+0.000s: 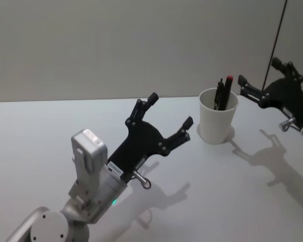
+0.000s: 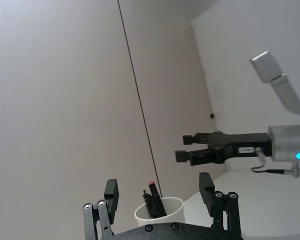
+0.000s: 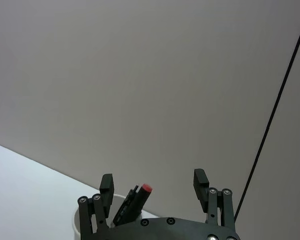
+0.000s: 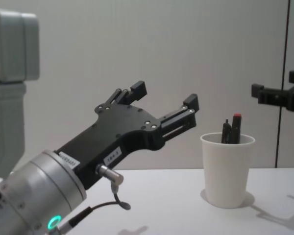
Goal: Place the pen into the pen holder.
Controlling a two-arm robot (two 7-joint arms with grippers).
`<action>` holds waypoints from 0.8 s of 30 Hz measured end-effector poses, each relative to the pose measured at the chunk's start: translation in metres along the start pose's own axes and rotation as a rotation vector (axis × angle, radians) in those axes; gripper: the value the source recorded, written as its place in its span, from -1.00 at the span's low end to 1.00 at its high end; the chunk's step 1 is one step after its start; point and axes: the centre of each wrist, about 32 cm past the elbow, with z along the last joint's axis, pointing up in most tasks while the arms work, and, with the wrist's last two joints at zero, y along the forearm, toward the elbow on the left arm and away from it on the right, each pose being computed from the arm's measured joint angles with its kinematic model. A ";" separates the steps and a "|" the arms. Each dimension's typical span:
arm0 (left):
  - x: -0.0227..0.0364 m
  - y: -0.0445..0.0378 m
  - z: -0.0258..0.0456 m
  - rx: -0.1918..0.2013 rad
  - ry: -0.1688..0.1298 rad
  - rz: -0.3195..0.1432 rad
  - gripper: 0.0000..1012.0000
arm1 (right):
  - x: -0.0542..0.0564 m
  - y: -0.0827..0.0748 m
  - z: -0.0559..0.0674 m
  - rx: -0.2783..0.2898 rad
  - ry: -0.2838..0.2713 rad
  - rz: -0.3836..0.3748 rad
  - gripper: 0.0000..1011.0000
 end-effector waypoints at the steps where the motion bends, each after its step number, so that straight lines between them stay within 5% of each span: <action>1: 0.0011 -0.0013 0.0016 0.014 -0.002 0.006 0.98 | -0.004 -0.002 -0.001 -0.004 0.008 -0.006 0.98; 24: 0.0161 -0.0191 0.0264 0.241 -0.063 0.135 0.98 | -0.057 -0.042 -0.013 -0.080 0.141 -0.103 0.98</action>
